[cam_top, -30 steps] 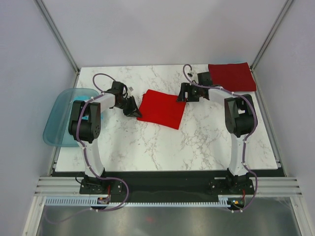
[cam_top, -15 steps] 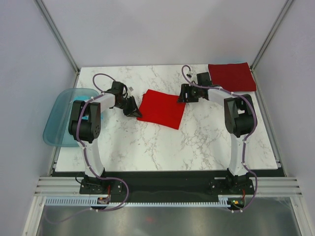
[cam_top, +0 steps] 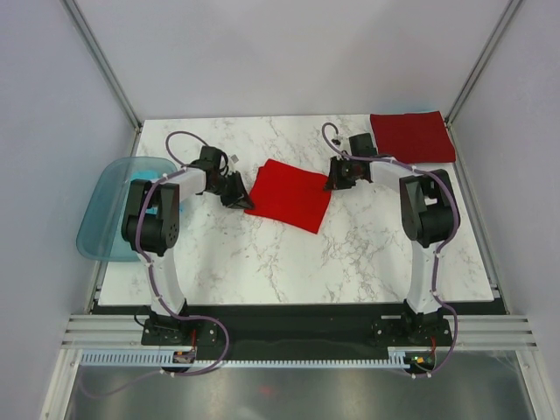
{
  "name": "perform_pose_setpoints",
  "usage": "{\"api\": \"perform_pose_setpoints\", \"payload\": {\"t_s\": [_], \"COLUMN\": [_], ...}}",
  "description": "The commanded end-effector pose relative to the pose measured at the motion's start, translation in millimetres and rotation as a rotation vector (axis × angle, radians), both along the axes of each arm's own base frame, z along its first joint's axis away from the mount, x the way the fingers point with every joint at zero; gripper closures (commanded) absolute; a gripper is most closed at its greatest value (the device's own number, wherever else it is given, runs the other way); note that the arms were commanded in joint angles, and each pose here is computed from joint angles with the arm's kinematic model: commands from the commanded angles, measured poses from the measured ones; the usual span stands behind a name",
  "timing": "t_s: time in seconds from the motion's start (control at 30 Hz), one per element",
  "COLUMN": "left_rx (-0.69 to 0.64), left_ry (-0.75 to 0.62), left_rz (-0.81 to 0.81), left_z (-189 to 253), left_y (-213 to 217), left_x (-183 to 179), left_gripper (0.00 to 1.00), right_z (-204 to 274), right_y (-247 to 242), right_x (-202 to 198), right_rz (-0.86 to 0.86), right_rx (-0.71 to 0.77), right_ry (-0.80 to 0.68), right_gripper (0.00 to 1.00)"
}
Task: Fold and stack the t-shirts
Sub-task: Neatly place the folded tshirt to the corner
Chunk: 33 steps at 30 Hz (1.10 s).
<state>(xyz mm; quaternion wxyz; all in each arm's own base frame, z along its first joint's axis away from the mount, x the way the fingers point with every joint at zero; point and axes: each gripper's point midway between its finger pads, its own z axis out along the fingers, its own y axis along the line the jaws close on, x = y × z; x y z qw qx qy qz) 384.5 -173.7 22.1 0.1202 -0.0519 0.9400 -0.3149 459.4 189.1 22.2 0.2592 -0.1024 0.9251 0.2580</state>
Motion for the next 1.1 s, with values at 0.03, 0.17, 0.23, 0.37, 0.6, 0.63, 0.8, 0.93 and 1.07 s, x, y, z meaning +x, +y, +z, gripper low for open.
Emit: {"api": "perform_pose_setpoints", "payload": {"t_s": [0.03, 0.17, 0.23, 0.37, 0.6, 0.63, 0.8, 0.93, 1.07], "left_rx": [0.152, 0.103, 0.044, -0.061, -0.137, -0.133, -0.138, -0.17, -0.185], "left_ry": [0.075, 0.009, -0.035, -0.167, -0.277, -0.285, -0.273, -0.283, -0.302], "left_rz": [-0.001, -0.023, -0.044, -0.087, -0.16, -0.166, -0.208, -0.24, -0.256], "left_z": [-32.4, 2.0, 26.2, 86.4, 130.6, 130.8, 121.1, 126.2, 134.8], "left_y": [7.0, -14.3, -23.3, -37.2, -44.7, -43.7, -42.3, -45.1, -48.8], "left_x": [-42.8, -51.7, -49.8, -39.9, -48.1, -49.8, -65.6, -73.0, -74.4], "left_gripper": [0.78, 0.69, 0.63, 0.59, 0.57, 0.57, 0.57, 0.57, 0.57], "right_z": [43.0, 79.7, 91.7, 122.1, 183.7, 189.7, 220.2, 245.6, 267.0], "right_y": [-37.2, -58.3, -69.5, -99.1, -132.7, -137.1, -159.4, -171.2, -175.6], "right_x": [-2.1, -0.8, -5.0, -4.5, 1.1, 2.9, 15.4, 21.9, 32.0], "right_rz": [-0.077, -0.095, -0.094, -0.169, -0.199, -0.206, -0.221, -0.249, -0.245], "right_rx": [-0.189, -0.294, -0.354, -0.487, -0.67, -0.697, -0.849, -0.911, -0.922], "right_ry": [-0.12, -0.202, -0.215, -0.276, -0.429, -0.44, -0.498, -0.556, -0.643], "right_gripper": [1.0, 1.0, 1.0, 1.0, 1.0, 1.0, 1.0, 1.0, 1.0]}}
